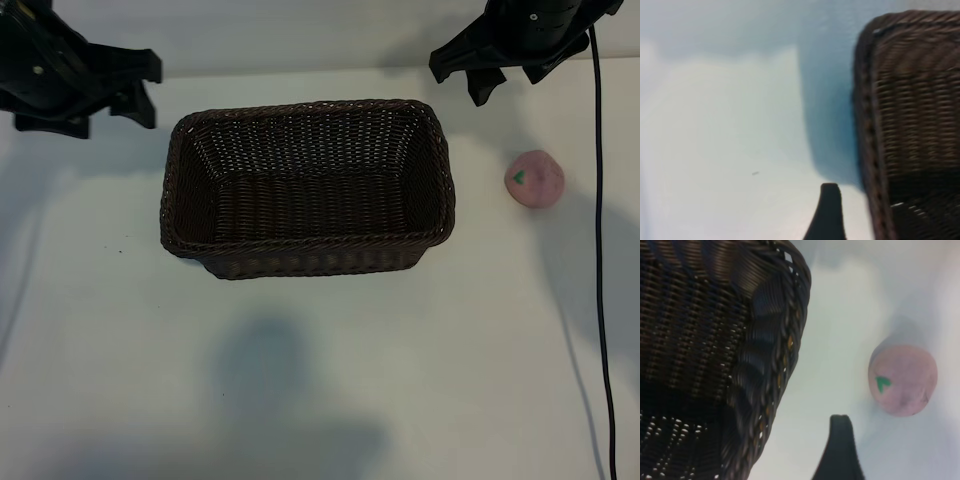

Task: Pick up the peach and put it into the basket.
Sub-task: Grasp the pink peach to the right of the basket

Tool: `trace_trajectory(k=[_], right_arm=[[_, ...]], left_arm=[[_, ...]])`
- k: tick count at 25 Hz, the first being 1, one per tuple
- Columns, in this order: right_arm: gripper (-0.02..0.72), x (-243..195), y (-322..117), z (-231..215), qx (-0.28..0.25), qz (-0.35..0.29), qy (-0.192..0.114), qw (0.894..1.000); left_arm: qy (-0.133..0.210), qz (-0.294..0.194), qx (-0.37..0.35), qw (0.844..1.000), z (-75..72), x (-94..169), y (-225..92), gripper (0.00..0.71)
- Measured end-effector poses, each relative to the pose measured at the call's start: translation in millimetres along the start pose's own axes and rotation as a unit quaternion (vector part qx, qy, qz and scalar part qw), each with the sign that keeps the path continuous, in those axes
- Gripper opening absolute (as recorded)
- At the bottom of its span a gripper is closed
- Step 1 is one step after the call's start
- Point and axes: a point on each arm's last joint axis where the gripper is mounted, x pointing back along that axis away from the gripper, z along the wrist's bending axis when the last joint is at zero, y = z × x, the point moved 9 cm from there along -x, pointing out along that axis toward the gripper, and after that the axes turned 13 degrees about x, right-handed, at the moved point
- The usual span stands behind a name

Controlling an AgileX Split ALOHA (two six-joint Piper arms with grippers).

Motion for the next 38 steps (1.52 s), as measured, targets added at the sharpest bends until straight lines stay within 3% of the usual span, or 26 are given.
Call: trace_trajectory(k=[5, 11, 31, 38], right_arm=[[0.553, 0.0, 0.0, 0.0, 0.0, 0.0, 0.0, 1.0], [0.553, 0.0, 0.0, 0.0, 0.0, 0.0, 0.0, 1.0], [0.553, -0.5, -0.5, 0.2, -0.021, 0.001, 0.0, 1.0], [0.553, -35.4, -34.1, -8.5, -0.047, 0.054, 0.005, 0.997]], left_arm=[[0.035, 0.001, -0.045, 0.998, 10.9, 10.3, 2.1, 0.599], [0.03, 0.016, -0.088, 0.996, 8.3, 14.4, -1.6, 0.599], [0.028, 0.021, -0.093, 0.995, 7.9, 15.1, -3.3, 0.599], [0.028, 0.021, -0.094, 0.995, 7.9, 15.1, -3.3, 0.599]])
